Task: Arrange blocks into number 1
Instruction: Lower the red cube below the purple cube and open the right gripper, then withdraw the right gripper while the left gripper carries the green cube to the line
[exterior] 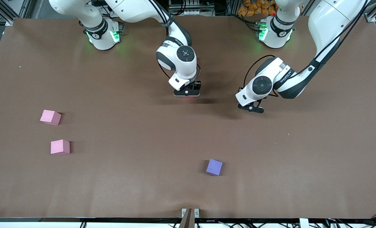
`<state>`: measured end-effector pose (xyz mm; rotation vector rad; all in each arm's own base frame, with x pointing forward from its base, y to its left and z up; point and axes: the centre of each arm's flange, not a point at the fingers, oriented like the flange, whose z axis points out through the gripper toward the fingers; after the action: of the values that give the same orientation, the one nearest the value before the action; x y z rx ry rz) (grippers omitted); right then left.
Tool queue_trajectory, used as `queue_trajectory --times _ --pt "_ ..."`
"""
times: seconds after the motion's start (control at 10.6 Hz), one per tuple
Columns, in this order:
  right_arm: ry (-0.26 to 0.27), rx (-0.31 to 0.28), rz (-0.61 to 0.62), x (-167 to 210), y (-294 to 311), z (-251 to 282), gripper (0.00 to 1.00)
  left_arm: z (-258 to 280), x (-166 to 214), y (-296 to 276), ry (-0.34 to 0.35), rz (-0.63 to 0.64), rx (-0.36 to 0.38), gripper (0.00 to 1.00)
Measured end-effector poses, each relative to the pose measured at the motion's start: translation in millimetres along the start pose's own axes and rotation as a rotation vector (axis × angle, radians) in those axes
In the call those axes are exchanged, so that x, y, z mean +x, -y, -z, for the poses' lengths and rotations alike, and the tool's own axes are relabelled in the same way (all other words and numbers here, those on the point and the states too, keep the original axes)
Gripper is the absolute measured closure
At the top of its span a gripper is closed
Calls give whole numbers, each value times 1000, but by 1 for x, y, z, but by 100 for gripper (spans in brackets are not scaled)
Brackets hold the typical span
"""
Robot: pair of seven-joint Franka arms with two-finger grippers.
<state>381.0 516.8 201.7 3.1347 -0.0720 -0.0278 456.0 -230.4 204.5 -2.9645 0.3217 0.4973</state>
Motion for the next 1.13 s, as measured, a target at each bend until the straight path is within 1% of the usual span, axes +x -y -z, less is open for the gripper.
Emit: queue_trajectory --times 0.09,0.19,0.28,0.47,0.66,0.75,0.85,0.94,1.13 --pt "0 0 -10 0 0 0 15 4 4 2 -11 50 -3 44" --pt "-3 1 -14 2 -1 2 6 12 10 4 -29 104 -9 44" --pt "-11 6 -20 6 -2 9 0 23 17 6 -52 146 -18 44" --pt "-21 -6 -22 33 -16 47 0 51 32 7 -109 181 -42 52" --pt "-23 -20 -31 76 -47 105 0 79 48 -2 -162 182 -69 52" --pt "-24 -24 -37 101 -69 128 0 85 57 -12 -175 180 -79 52" --pt "-23 -28 -47 127 -99 144 0 84 67 -26 -183 177 -70 52" --pt "-21 -30 -64 156 -136 152 0 78 77 -48 -192 169 -44 52" --pt "-21 -29 -123 212 -220 156 0 71 86 -105 -213 160 0 52"
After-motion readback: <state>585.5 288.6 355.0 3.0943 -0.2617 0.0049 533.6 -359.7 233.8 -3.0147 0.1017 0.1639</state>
